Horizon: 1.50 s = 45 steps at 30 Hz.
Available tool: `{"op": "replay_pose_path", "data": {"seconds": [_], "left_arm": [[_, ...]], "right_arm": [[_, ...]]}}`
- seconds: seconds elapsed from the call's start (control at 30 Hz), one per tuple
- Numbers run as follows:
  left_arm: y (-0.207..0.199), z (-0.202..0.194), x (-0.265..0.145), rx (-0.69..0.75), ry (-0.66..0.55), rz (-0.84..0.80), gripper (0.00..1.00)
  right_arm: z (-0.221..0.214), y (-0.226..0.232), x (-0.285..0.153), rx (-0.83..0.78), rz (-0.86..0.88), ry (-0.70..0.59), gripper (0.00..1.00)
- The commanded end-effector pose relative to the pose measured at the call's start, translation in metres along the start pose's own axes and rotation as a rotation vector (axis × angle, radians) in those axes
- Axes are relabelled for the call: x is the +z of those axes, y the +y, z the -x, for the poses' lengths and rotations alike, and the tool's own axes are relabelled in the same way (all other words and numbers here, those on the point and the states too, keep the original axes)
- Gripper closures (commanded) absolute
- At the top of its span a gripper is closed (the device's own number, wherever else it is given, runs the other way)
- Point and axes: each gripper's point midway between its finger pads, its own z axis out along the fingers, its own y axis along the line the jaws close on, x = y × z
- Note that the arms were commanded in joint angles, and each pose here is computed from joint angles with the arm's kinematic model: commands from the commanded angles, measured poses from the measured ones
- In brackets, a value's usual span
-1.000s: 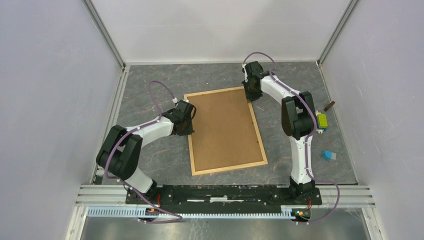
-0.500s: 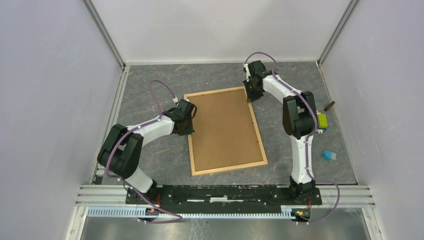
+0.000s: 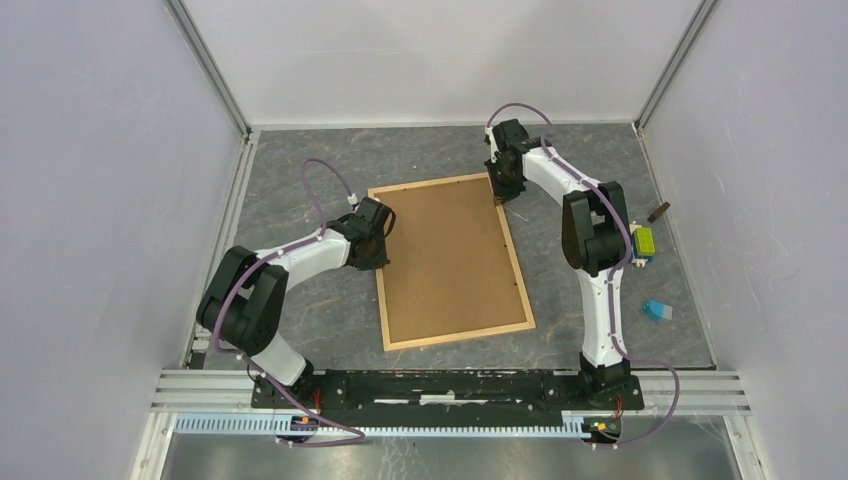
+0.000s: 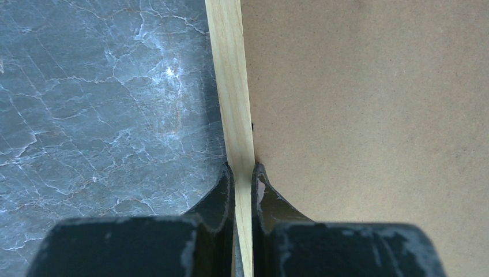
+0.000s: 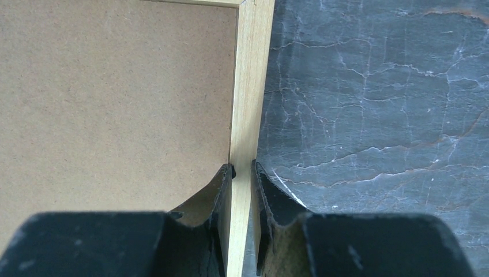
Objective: Put the photo into the frame
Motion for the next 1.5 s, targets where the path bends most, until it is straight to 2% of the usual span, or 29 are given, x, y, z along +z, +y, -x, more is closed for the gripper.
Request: {"op": "replay_pose_path", "data": {"seconds": [0.0,0.27,0.63,0.77,0.93,1.0,1.13,1.23,1.27,1.4,1.47], "left_arm": [[0.002,-0.033,0.006,0.111,0.113,0.013,0.98],[0.000,-0.034,0.004,0.119,0.111,0.007,0.98],[0.002,-0.035,0.002,0.119,0.109,0.014,0.98],[0.005,-0.036,0.002,0.122,0.113,0.024,0.98],[0.008,-0.038,0.002,0.127,0.112,0.033,0.98],[0.005,-0.038,0.001,0.138,0.115,0.022,0.98],[-0.003,-0.041,-0.001,0.158,0.118,-0.005,0.98],[-0.011,-0.043,-0.003,0.181,0.119,-0.036,0.98],[-0.012,-0.043,-0.004,0.187,0.121,-0.047,0.98],[-0.011,-0.036,-0.010,0.189,0.115,-0.026,0.95],[-0.005,-0.032,-0.014,0.164,0.125,-0.001,0.85]], "right_arm": [[-0.099,0.052,0.085,-0.030,0.106,0.263,0.79],[-0.101,0.071,0.086,-0.002,0.180,0.251,0.77],[-0.091,0.085,0.079,-0.003,0.269,0.226,0.69],[-0.060,0.094,0.052,-0.011,0.350,0.156,0.64],[-0.006,0.097,-0.016,-0.062,0.404,-0.020,0.48],[0.007,0.081,-0.038,-0.064,0.349,-0.098,0.37],[0.011,0.022,-0.078,-0.120,-0.007,-0.192,0.18],[0.009,-0.001,-0.111,-0.154,-0.197,-0.252,0.09],[0.008,-0.008,-0.122,-0.155,-0.258,-0.274,0.02],[-0.010,-0.028,-0.129,-0.099,-0.342,-0.322,0.02],[-0.013,-0.023,-0.118,-0.111,-0.253,-0.300,0.02]]}}
